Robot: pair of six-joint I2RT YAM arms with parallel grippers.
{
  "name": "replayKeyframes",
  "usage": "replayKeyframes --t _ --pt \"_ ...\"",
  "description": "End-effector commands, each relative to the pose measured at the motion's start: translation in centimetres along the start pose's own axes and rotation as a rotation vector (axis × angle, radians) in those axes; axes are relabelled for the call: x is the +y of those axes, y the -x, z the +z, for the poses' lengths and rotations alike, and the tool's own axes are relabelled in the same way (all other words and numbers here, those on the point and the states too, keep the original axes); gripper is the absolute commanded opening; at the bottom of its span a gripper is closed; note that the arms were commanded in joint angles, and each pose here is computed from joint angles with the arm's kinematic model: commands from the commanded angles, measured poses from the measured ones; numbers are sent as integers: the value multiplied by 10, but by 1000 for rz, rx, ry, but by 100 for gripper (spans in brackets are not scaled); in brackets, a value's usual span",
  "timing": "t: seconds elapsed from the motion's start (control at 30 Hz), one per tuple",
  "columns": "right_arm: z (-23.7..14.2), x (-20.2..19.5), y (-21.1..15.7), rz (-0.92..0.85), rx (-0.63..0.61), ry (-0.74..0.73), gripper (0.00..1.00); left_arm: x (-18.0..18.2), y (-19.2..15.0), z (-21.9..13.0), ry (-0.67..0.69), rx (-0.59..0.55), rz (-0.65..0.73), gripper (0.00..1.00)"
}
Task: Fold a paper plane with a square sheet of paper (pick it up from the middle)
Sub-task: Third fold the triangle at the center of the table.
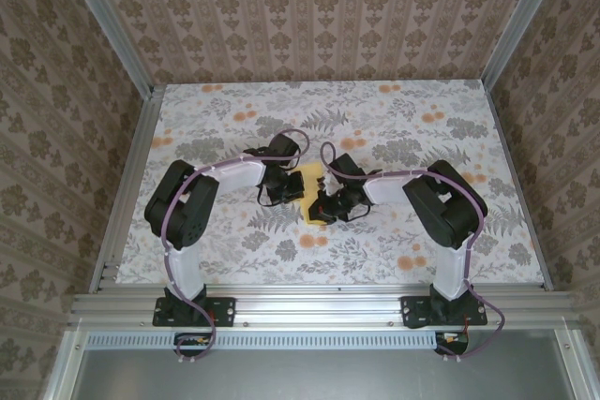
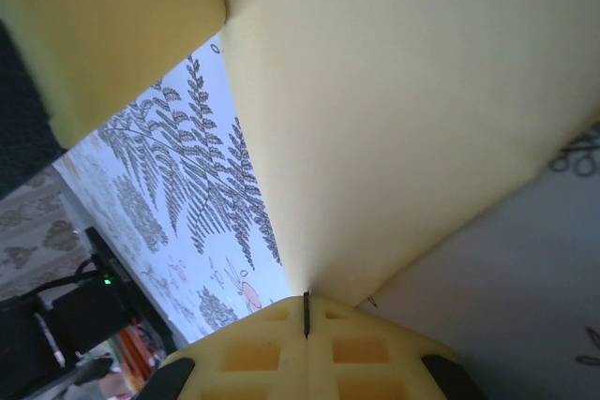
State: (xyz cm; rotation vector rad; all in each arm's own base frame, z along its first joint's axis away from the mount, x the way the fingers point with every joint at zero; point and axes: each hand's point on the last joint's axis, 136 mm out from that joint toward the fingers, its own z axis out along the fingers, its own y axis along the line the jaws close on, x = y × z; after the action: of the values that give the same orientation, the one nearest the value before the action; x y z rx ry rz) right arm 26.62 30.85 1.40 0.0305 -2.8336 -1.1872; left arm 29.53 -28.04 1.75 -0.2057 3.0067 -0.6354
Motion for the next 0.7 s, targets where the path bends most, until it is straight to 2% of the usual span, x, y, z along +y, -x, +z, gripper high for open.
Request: replayKeyframes --t 0.0,0.2,0.3,0.4,0.5,0.6,0.67 --pt "-1 -14 -15 -22 28 -116 3 48 -29 23 182 96 -57 0" --pt "-2 -28 -14 -59 -8 -275 7 48 -29 22 182 93 -57 0" --pt "-3 -25 -13 -78 -26 -298 8 47 -28 22 180 92 -59 0" --pt "-10 6 -6 -82 -56 -150 6 46 -27 21 177 89 -55 0" --pt "-36 40 15 -67 -155 32 7 45 -26 20 179 89 -49 0" --pt "-64 53 36 -60 -245 107 7 46 -27 20 178 89 -46 0" --pt "-73 49 46 -51 -273 103 8 45 -26 19 176 90 -42 0"
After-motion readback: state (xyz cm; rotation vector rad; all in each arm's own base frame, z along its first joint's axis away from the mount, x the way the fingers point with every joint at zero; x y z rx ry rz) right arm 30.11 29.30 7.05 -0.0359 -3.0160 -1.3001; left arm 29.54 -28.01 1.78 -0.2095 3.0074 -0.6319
